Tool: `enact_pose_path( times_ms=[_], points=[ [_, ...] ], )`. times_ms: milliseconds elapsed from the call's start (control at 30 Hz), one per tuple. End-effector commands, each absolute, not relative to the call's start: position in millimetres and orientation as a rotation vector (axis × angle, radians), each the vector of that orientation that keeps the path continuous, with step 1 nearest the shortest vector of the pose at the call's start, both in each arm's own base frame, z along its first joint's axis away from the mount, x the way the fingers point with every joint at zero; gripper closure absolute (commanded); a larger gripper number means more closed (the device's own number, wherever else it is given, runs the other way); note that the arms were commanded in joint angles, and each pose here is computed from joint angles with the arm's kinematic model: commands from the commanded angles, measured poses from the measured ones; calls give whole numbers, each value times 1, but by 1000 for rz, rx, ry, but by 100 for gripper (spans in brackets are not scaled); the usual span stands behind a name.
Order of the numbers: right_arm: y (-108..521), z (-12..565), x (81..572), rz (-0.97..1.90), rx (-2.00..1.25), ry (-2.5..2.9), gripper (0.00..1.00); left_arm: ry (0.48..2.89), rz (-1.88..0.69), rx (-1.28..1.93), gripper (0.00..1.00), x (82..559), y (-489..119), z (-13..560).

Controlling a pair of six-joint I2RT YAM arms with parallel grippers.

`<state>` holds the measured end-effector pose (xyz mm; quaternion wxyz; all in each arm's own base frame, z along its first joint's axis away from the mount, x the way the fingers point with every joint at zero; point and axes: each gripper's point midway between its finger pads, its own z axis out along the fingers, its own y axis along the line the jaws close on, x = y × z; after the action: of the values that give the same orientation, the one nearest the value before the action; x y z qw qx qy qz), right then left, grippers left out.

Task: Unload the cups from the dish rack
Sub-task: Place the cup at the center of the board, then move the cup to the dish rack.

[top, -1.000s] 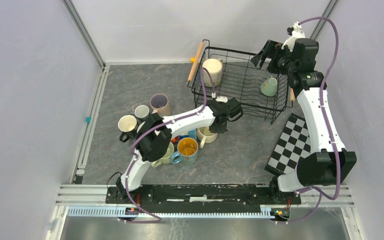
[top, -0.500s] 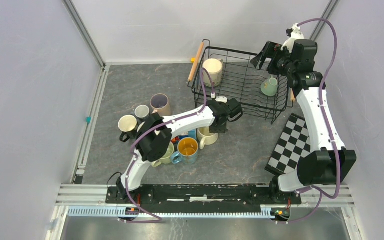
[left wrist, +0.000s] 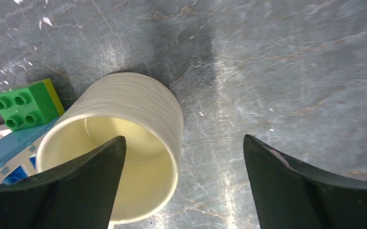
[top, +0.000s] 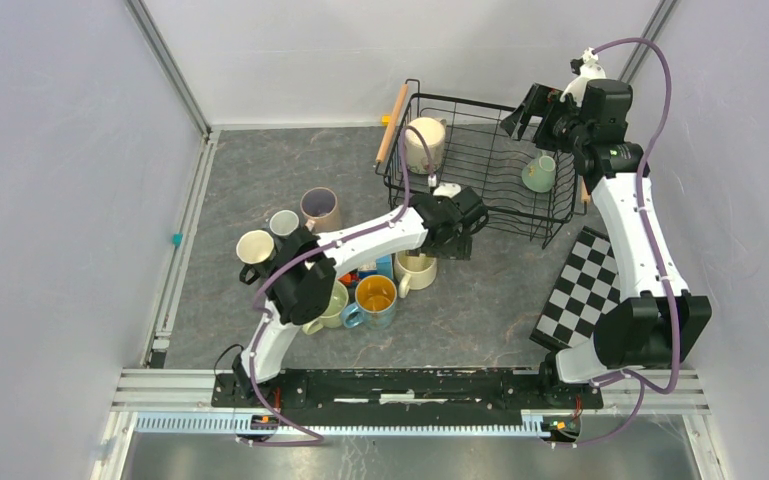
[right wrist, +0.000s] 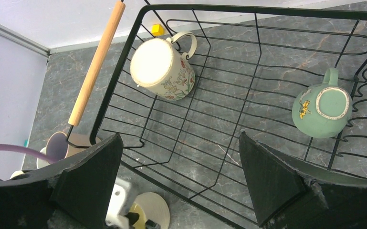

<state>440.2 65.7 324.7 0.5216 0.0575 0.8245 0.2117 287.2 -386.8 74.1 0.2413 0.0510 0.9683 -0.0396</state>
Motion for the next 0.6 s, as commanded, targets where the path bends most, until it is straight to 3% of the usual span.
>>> enact_pose_path(
  times_ms=[0,567],
  points=[
    [65,329,449,495,117,1946,2,2450,-309,184,0,304,-401,176],
    [75,306,468,382,17,2015,2,2222,-589,283,0,292,-348,309]
  ],
)
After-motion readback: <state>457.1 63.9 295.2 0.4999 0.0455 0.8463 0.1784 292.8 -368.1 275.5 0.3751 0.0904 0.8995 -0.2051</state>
